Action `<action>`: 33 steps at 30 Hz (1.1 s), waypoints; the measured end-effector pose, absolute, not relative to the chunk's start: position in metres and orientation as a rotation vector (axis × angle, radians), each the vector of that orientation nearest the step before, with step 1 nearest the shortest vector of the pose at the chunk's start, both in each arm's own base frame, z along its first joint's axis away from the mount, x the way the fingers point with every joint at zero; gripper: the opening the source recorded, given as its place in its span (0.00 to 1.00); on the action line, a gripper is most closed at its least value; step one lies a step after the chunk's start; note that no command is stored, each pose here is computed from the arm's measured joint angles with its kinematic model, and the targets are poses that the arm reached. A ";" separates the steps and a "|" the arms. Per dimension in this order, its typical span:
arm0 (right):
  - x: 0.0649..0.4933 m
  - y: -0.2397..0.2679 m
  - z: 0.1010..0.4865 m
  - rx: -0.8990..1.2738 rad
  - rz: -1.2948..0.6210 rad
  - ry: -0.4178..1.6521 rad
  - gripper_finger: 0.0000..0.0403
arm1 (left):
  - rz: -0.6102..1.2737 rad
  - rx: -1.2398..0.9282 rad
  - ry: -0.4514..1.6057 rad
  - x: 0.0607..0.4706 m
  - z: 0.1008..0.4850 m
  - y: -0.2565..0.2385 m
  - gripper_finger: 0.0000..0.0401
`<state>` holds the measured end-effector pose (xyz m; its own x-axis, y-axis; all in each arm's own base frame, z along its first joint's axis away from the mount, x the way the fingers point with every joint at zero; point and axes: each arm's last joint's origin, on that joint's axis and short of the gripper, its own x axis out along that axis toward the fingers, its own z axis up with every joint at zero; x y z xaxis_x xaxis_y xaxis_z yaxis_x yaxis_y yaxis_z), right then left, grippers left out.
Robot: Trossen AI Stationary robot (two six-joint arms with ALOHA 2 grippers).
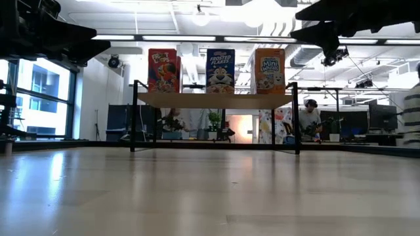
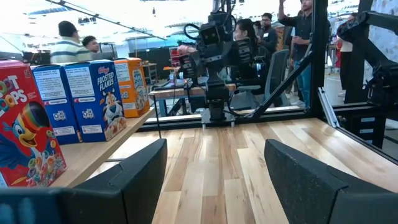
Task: Stack cereal on shelf
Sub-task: Return to Home Position
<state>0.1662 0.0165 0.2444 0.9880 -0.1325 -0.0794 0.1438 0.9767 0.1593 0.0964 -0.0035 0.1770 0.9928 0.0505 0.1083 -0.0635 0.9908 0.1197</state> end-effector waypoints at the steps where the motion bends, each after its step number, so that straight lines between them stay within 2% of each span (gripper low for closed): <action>1: 0.168 0.020 0.243 0.158 -0.145 0.075 0.60 | 0.058 0.123 -0.105 0.096 0.177 -0.003 0.65; 21: 0.142 0.026 0.239 0.018 -0.122 0.171 0.60 | 0.058 0.123 -0.105 0.096 0.177 -0.003 0.65; 33: 0.114 0.019 0.187 0.035 -0.108 -0.054 0.60 | 0.057 0.123 -0.105 0.096 0.177 -0.003 0.65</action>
<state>0.1145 0.0187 0.1867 0.9927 -0.1085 0.0518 0.1066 0.9936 0.0375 0.0964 -0.0035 0.1770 0.9929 0.0504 0.1081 -0.0633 0.9908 0.1197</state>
